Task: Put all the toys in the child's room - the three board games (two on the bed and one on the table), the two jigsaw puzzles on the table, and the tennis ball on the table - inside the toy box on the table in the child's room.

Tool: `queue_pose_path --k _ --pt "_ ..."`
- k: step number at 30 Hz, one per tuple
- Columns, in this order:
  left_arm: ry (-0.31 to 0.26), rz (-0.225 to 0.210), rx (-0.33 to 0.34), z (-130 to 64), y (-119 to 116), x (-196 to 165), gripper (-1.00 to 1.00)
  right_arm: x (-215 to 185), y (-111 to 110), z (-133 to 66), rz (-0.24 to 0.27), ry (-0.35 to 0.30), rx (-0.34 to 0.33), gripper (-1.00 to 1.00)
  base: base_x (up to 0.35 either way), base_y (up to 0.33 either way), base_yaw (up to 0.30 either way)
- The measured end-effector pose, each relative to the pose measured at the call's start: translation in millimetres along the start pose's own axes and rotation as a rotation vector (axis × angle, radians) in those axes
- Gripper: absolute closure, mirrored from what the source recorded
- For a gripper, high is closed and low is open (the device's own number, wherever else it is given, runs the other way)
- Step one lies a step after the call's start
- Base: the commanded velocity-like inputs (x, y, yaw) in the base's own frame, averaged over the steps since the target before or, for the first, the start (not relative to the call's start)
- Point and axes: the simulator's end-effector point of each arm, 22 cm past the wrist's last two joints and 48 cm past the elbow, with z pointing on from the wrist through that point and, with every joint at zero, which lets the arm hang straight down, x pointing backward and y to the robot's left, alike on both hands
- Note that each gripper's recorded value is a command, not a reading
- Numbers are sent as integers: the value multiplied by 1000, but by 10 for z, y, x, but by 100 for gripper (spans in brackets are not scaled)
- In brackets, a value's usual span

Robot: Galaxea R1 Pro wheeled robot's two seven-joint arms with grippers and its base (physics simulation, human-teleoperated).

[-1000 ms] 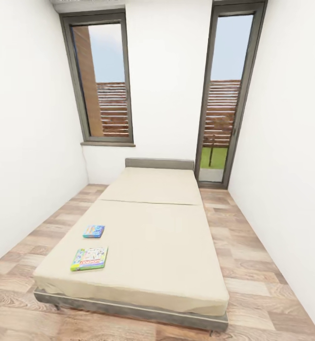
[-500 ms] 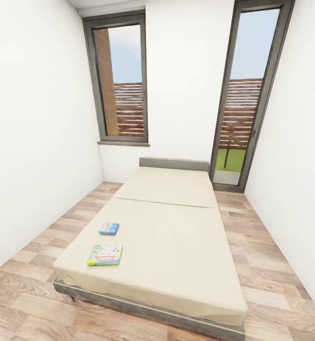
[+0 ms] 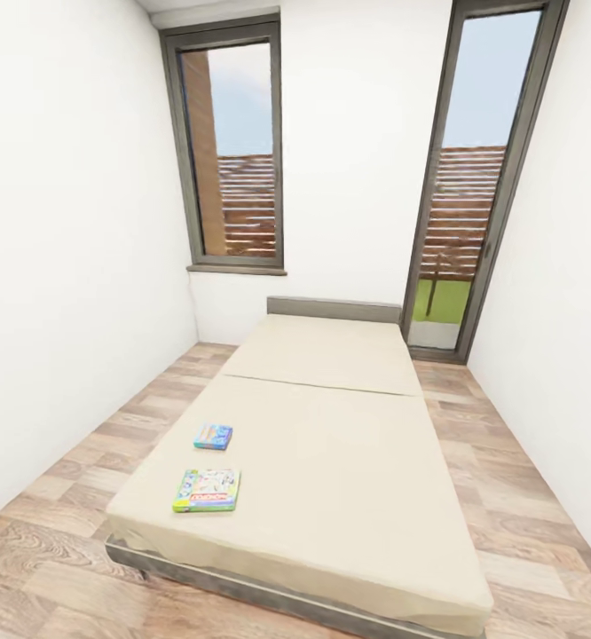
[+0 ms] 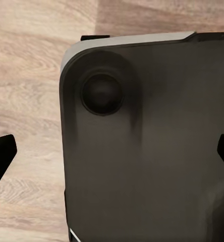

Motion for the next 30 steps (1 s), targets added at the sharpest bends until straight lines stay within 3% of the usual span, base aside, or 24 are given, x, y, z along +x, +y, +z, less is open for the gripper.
queue_pose_path --k 17,30 --pt "0 0 -1 0 11 3 -100 1 0 0 1 0 0 -100 74 186 4" --pt "-1 1 -13 -2 101 1 -100 -3 0 0 0 -1 0 -100 9 159 213"
